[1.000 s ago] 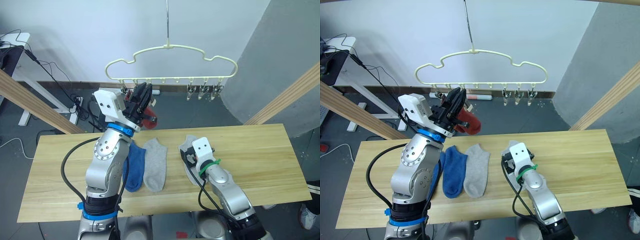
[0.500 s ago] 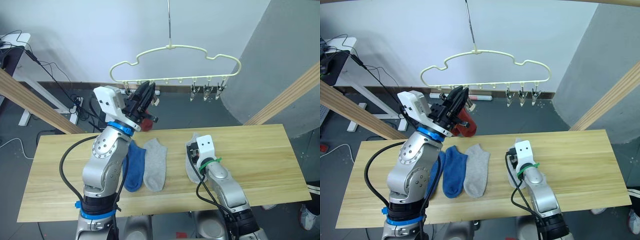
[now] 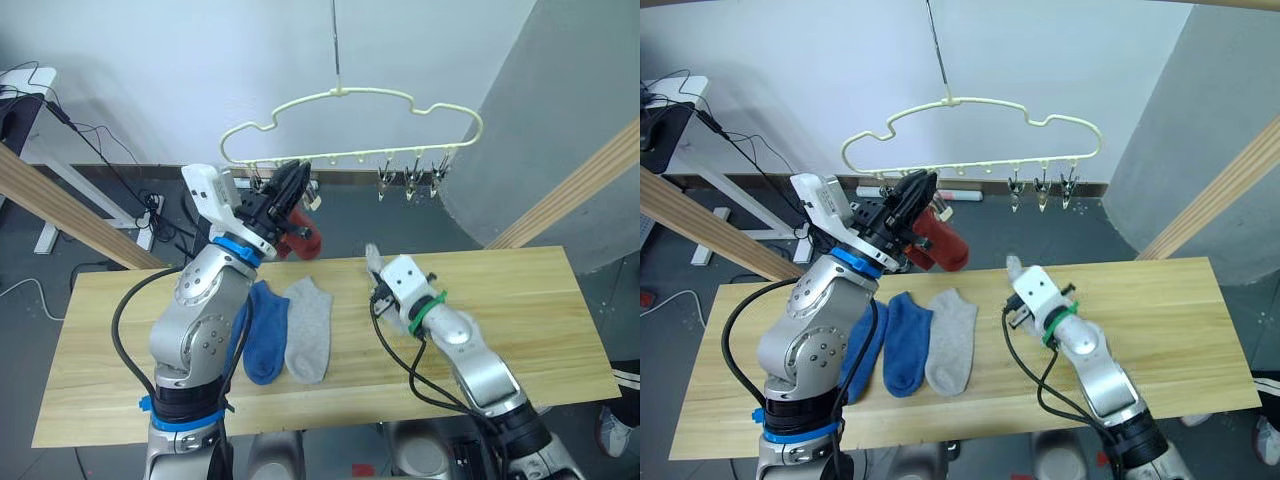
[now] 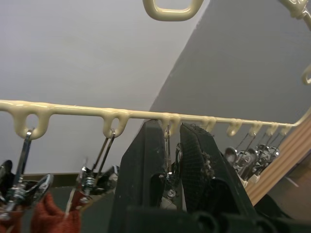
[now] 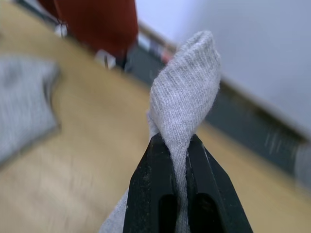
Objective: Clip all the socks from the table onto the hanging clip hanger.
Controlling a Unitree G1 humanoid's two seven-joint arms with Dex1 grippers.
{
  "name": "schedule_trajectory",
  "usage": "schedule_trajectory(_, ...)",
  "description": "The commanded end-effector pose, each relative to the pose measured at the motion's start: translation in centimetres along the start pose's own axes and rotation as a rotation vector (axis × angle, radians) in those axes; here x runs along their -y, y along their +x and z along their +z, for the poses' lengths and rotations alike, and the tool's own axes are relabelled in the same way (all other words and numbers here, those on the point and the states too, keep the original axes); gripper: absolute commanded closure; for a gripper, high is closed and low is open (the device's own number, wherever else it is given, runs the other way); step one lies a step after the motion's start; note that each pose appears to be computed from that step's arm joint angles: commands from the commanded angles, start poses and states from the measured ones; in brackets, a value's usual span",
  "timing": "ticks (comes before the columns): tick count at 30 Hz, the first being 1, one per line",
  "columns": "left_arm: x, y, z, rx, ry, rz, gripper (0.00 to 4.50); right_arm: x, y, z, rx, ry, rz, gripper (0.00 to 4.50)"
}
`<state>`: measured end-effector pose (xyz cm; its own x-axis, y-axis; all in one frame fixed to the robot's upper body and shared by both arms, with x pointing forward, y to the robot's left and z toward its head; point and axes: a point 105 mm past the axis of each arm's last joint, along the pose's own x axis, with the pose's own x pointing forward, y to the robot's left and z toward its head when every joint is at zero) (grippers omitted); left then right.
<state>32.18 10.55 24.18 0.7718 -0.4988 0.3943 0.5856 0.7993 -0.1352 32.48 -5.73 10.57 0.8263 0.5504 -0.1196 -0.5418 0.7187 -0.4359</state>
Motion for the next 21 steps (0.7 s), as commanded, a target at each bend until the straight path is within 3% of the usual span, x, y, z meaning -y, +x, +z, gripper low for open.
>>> schedule_trajectory(1, 0.9, -0.1, 1.9, 0.057, 0.002, -0.039, 4.13, -0.5, 0.0, 3.6, 0.143, -0.122, 0.056, 4.5)
schedule_trajectory(11, 1.1, -0.2, 1.8, 0.046, -0.006, -0.049, 4.13, -1.3, 0.9, 7.5, 0.28, -0.283, 0.118, 4.5)
schedule_trajectory(21, 1.2, -0.4, 1.5, 0.038, -0.004, -0.048, 4.13, -1.7, 1.3, 8.4, 0.312, -0.296, 0.125, 4.5)
